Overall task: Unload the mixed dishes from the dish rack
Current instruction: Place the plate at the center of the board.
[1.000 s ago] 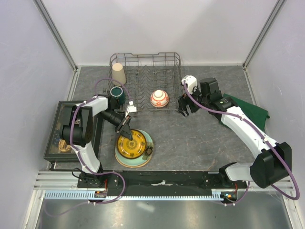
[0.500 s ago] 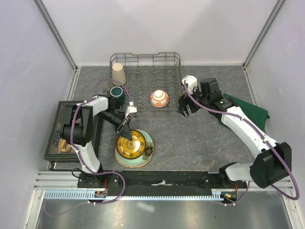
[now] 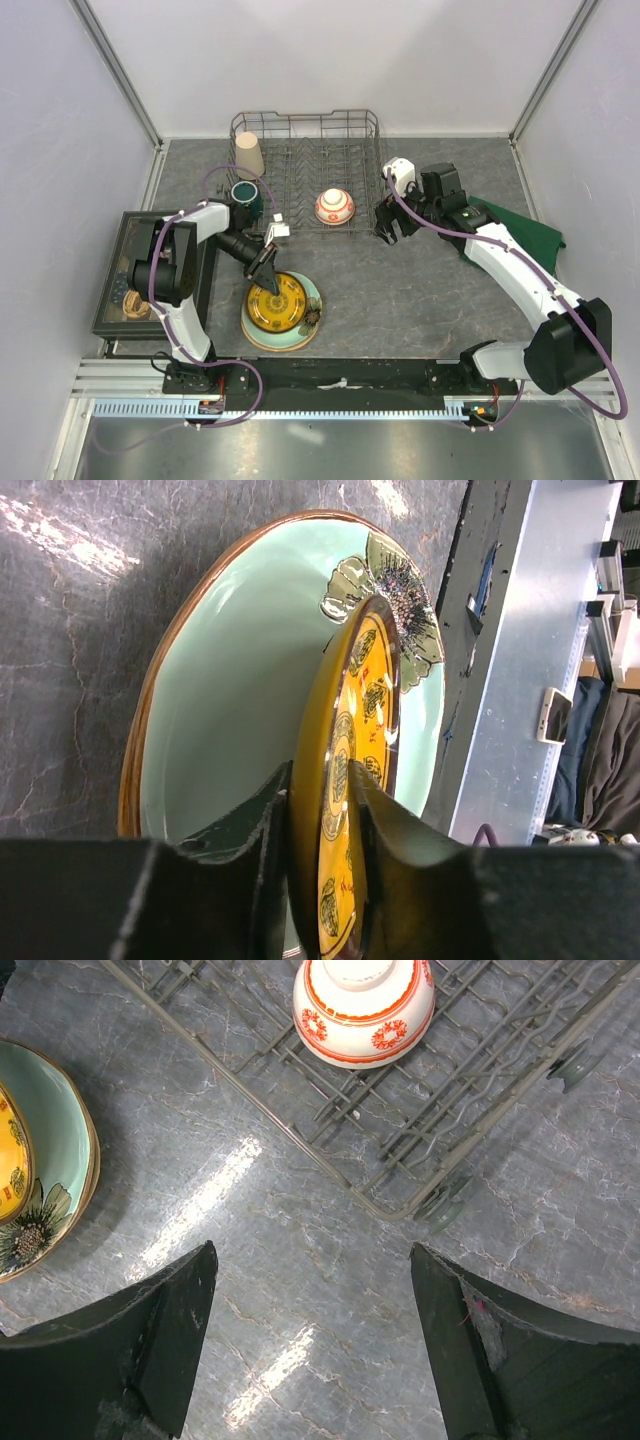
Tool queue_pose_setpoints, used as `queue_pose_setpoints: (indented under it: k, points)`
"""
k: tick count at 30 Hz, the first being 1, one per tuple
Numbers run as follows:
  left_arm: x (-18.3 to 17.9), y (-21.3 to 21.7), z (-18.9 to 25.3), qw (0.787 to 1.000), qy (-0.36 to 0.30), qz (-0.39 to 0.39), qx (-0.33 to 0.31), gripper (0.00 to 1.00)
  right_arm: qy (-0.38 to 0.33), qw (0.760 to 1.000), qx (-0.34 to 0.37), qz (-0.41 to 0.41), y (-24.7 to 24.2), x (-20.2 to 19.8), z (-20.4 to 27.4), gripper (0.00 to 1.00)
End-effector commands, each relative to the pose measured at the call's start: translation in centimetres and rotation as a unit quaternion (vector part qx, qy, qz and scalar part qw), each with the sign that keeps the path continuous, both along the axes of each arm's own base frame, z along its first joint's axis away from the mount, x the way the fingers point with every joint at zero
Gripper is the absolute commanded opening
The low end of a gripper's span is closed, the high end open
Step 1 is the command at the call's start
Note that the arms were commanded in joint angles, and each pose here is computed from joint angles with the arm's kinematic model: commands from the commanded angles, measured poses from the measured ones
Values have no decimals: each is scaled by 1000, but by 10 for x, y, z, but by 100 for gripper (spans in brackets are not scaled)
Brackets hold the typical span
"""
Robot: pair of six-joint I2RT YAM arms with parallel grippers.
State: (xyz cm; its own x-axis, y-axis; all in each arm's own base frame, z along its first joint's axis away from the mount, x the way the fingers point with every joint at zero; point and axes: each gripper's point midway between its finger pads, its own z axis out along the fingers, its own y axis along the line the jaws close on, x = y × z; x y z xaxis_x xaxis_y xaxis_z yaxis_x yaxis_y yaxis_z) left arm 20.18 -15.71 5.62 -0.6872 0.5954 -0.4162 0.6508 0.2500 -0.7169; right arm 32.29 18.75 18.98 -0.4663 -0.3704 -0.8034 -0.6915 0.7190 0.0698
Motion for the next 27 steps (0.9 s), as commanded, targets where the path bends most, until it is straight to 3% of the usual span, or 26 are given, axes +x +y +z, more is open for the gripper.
queue_pose_setpoints:
  k: [1,11,22,27]
  points:
    - [-3,-3,0,1000,3,2,2,39,-24,1000,18,0,1,3,13,86]
    - [-4,-3,2,1000,-19,-5,11,63,-25,999,23,3,2,1,15,86]
    - [-4,-5,2,998,-55,-11,28,83,-29,999,27,2,1,-1,17,87]
    - [-4,-4,0,997,-71,-9,41,86,-30,999,30,2,0,-1,18,87]
